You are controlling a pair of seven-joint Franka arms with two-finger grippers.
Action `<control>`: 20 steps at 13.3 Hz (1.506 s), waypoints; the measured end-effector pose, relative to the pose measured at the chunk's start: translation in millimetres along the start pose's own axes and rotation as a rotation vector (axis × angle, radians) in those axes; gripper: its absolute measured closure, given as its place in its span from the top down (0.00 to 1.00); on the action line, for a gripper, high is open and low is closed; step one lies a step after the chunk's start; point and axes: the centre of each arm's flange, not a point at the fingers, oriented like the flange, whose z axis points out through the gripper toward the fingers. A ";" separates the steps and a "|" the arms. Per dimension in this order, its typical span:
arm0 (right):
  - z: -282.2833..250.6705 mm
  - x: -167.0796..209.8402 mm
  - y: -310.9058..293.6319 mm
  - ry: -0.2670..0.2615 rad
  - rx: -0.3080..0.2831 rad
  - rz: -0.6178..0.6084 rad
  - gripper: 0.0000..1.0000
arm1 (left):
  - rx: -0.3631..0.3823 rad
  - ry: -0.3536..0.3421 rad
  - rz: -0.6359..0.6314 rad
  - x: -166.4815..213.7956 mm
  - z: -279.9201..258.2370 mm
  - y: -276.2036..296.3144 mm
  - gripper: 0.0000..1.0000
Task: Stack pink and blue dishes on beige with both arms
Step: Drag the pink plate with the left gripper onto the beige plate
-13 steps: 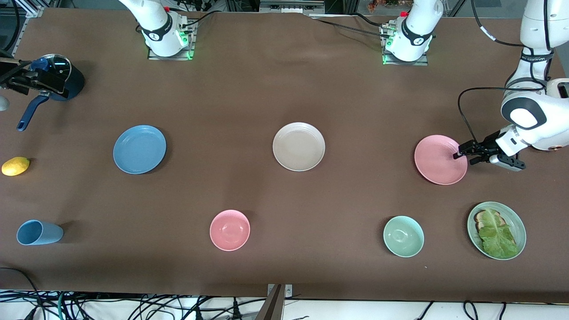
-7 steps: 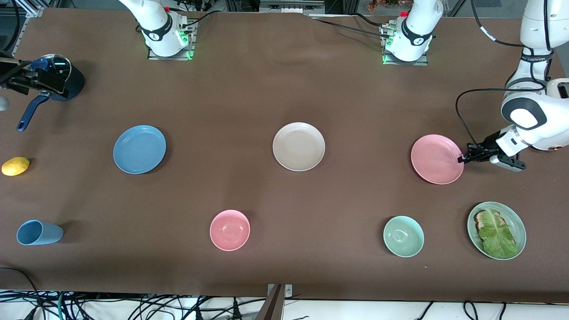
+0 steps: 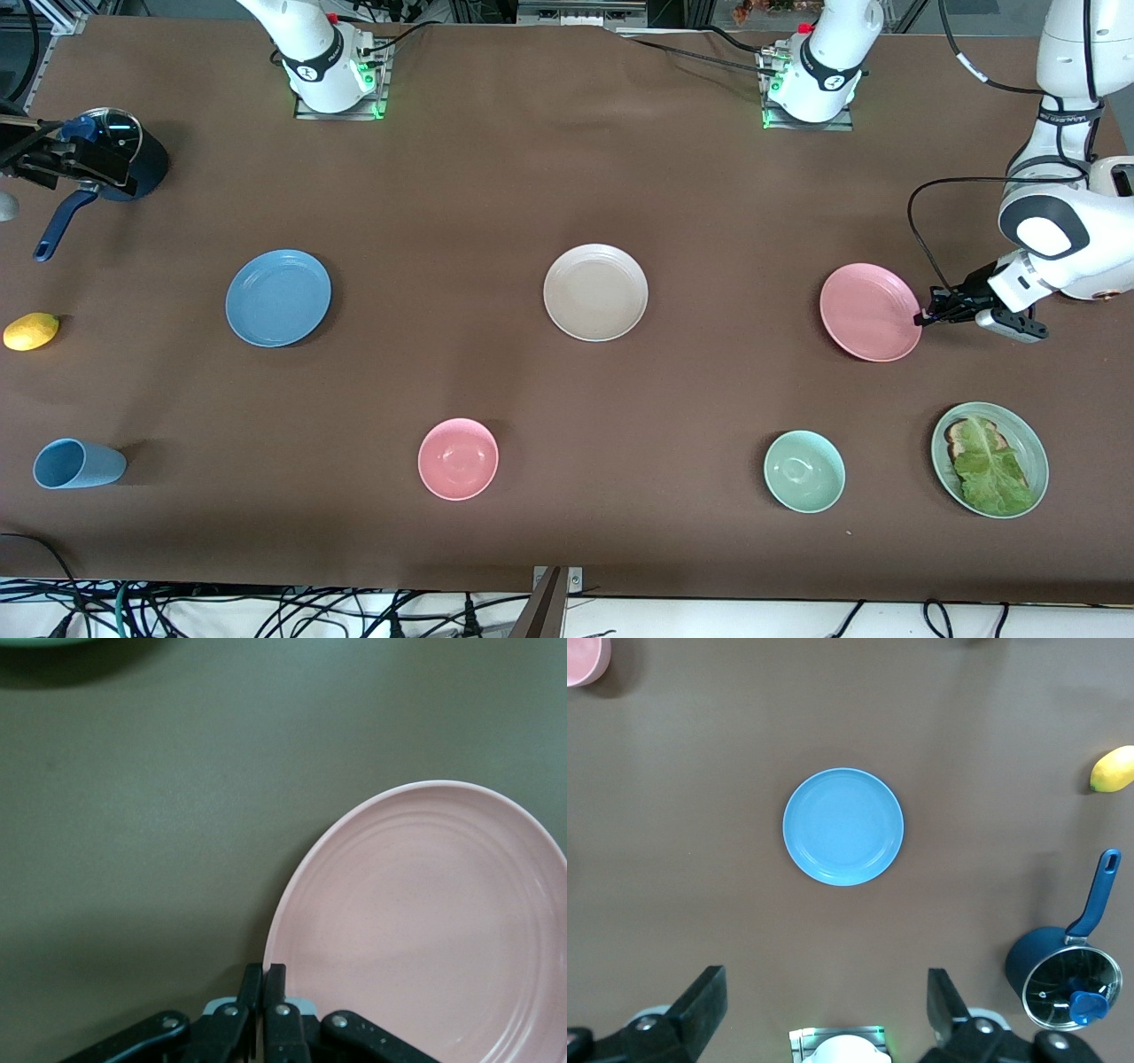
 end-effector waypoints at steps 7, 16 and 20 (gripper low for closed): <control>0.0 0.0 0.0 0.000 0.000 0.000 1.00 | -0.078 0.020 0.033 67.1 8.5 116.7 0.04; 0.0 0.0 -0.1 0.000 0.000 0.000 1.00 | -0.077 -0.078 -0.081 95.6 63.3 310.1 0.04; 0.0 0.0 -0.1 0.000 0.000 0.000 1.00 | -0.071 -0.108 -0.141 85.2 86.8 387.1 0.04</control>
